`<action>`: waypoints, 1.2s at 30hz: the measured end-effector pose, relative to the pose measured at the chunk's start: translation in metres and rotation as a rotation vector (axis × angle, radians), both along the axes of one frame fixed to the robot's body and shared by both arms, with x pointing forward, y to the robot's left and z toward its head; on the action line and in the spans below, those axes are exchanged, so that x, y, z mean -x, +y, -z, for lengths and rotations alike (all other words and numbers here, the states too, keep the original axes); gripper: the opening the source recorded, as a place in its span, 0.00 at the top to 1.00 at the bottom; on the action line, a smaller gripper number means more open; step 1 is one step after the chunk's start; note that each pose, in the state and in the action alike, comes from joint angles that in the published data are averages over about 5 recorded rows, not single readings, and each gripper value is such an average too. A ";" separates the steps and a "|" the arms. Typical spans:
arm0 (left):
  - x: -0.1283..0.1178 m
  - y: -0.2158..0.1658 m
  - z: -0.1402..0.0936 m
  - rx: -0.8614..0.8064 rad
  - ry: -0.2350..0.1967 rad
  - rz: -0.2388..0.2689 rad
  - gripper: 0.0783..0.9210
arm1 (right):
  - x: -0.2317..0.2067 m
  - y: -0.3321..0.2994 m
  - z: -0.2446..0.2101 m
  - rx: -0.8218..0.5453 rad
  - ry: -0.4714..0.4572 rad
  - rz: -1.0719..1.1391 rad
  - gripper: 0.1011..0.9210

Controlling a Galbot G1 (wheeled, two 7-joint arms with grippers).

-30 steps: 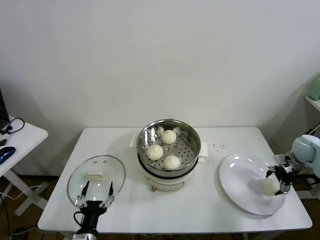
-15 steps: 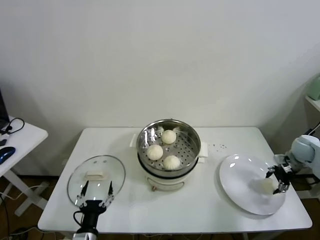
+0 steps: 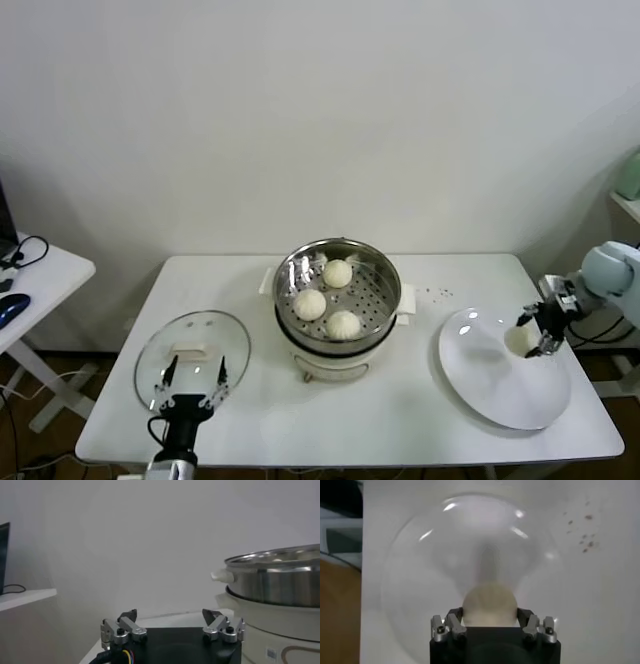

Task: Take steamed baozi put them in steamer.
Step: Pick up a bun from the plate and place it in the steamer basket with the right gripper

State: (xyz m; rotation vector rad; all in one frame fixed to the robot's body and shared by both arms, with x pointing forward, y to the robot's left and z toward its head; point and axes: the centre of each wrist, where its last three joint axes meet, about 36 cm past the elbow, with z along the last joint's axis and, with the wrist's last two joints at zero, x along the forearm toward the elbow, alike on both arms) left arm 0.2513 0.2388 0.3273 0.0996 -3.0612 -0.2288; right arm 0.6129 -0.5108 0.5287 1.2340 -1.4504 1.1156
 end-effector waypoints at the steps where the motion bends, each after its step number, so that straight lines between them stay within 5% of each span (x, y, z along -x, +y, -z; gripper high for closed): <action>1: 0.000 0.000 -0.001 0.000 -0.002 0.000 0.12 | -0.005 0.004 -0.008 -0.012 -0.008 0.004 0.26; 18: 0.002 -0.006 -0.006 0.017 -0.019 0.014 0.12 | -0.088 0.140 -0.146 -0.134 -0.055 -0.088 0.26; 36: -0.002 -0.007 -0.008 0.024 -0.023 0.021 0.12 | -0.118 0.294 -0.143 -0.104 0.017 -0.206 0.26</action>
